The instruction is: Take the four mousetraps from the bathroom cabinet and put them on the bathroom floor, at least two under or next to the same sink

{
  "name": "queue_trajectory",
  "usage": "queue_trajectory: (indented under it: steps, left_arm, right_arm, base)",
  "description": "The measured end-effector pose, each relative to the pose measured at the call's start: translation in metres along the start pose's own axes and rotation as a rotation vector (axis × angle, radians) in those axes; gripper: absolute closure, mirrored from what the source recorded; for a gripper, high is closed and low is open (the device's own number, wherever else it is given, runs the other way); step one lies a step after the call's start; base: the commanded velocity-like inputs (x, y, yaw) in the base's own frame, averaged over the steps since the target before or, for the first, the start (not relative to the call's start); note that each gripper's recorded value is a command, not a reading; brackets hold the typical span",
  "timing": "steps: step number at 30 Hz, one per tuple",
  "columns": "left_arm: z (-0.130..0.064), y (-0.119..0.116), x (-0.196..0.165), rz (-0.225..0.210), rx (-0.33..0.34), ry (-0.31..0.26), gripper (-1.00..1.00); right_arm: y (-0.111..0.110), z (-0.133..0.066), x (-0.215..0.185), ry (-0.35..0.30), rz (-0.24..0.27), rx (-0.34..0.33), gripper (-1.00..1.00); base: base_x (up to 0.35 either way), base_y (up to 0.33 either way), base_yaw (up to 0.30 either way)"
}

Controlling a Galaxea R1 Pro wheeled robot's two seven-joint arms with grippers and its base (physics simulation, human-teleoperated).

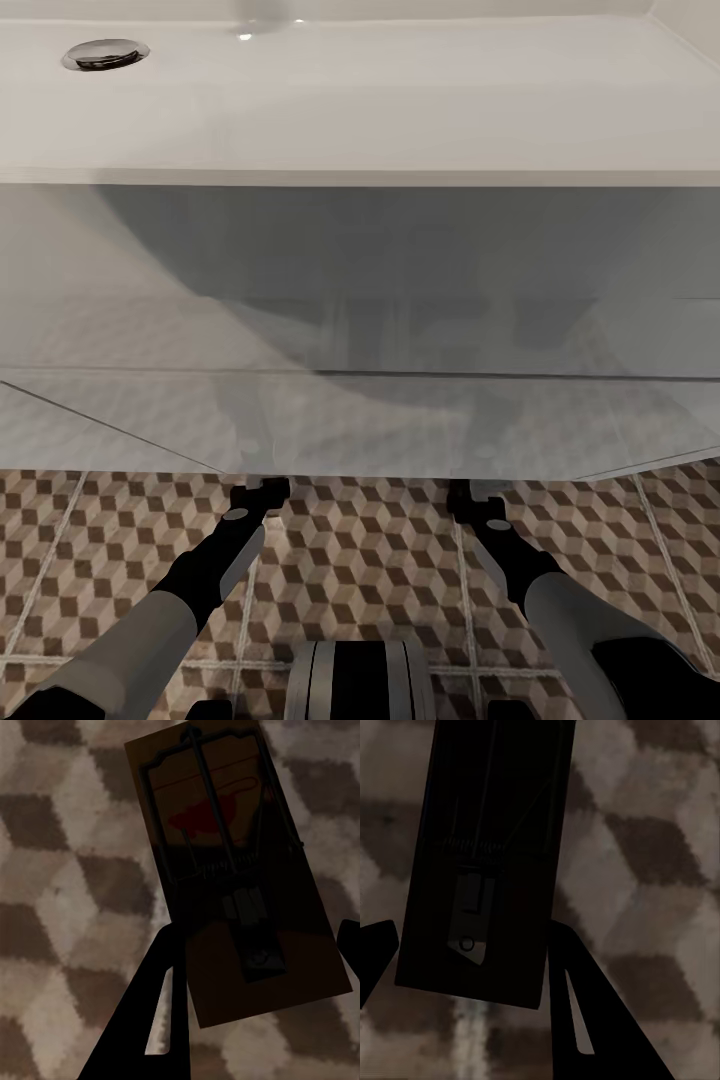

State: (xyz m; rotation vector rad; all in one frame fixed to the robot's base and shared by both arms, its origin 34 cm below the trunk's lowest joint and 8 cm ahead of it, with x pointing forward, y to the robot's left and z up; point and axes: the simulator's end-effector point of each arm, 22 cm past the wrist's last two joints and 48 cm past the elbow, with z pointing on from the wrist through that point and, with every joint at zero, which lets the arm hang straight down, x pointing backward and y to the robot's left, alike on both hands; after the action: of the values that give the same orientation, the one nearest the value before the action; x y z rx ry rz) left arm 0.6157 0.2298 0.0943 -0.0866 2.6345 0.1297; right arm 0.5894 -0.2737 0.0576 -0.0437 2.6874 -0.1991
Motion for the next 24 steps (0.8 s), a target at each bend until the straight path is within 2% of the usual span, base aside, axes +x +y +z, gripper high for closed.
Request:
queue_trajectory:
  steps: [10, 17, 24]
  left_arm:
    - [0.000, 0.000, 0.000, 0.000, 0.000, -0.001, 1.00]
    - [0.000, 0.000, -0.001, 0.000, 0.000, -0.001, 1.00]
    - [0.000, 0.000, -0.001, 0.000, 0.000, -0.001, 1.00]
  right_arm:
    - [0.003, 0.000, 0.003, 0.006, -0.006, -0.004, 1.00]
    - [0.025, -0.002, -0.004, 0.000, -0.001, -0.032, 1.00]
    - [0.031, -0.001, -0.020, -0.018, 0.004, -0.040, 1.00]
  base:
    - [0.000, 0.000, 0.000]
    - [0.000, 0.000, 0.000]
    - [0.000, 0.000, 0.000]
